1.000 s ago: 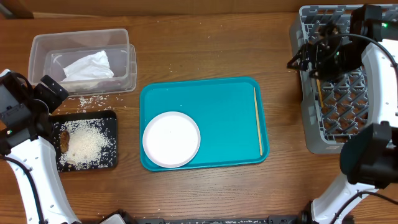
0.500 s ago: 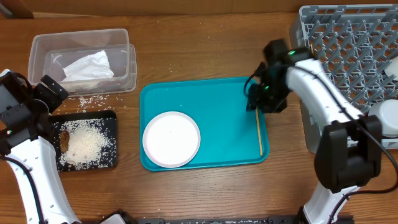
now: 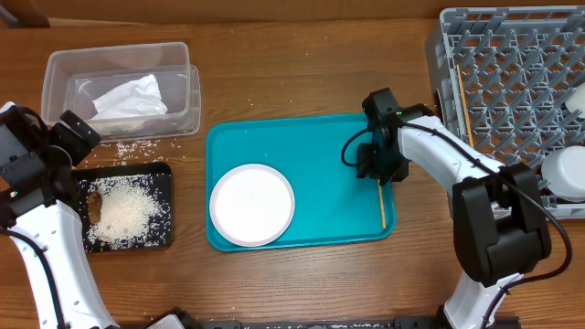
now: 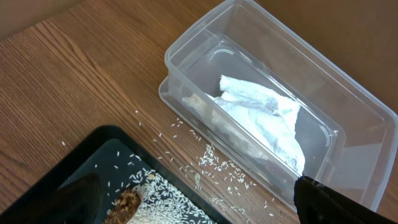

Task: Sort waste into correct bins and load items into the dishwasher
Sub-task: 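Carry the chopsticks to the dish rack and insert them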

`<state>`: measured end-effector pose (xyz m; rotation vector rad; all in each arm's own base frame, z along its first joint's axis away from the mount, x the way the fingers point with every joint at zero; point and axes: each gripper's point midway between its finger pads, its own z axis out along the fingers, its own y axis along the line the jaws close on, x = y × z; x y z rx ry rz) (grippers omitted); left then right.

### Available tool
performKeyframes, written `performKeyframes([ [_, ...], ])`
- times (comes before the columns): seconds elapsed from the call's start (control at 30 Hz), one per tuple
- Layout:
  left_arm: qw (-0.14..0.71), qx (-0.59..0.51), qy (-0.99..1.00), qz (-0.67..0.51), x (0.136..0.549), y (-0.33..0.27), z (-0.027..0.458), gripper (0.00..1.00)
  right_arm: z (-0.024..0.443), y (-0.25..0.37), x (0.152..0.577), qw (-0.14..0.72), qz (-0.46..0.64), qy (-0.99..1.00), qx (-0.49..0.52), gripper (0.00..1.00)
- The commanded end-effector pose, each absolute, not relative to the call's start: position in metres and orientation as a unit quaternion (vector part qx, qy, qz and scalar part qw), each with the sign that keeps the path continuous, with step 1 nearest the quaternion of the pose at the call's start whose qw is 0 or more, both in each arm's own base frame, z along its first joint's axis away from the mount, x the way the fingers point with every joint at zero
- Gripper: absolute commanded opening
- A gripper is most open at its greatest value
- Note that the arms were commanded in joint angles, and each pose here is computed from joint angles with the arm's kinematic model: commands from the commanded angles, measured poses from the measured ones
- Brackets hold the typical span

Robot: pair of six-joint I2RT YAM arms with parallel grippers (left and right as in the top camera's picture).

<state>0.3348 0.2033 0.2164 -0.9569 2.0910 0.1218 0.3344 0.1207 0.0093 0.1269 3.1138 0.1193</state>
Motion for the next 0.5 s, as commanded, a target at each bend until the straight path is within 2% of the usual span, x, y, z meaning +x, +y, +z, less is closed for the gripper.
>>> performKeyframes([
  [0.0,0.419,-0.382,0.822,0.051,0.333,0.203,0.226,1.0,0.003,0.115,0.333,0.021,0.027,0.998,0.048,0.52],
  [0.13,0.419,-0.382,0.822,0.051,0.333,0.203,0.226,1.0,-0.01,0.113,0.326,0.017,0.027,0.998,0.052,0.4],
  [0.23,0.419,-0.382,0.822,0.051,0.333,0.203,0.226,1.0,-0.016,0.111,0.318,0.008,0.025,0.998,0.065,0.07],
  [0.27,0.419,-0.382,0.822,0.051,0.333,0.203,0.226,1.0,-0.015,0.112,0.318,0.006,0.027,0.997,0.071,0.04],
  [0.37,0.419,-0.382,0.822,0.051,0.333,0.203,0.226,1.0,-0.005,0.115,0.322,0.004,0.033,0.997,0.074,0.04],
  [0.47,0.419,-0.382,0.822,0.051,0.333,0.203,0.226,1.0,0.024,0.118,0.34,0.016,0.038,0.996,0.077,0.04],
])
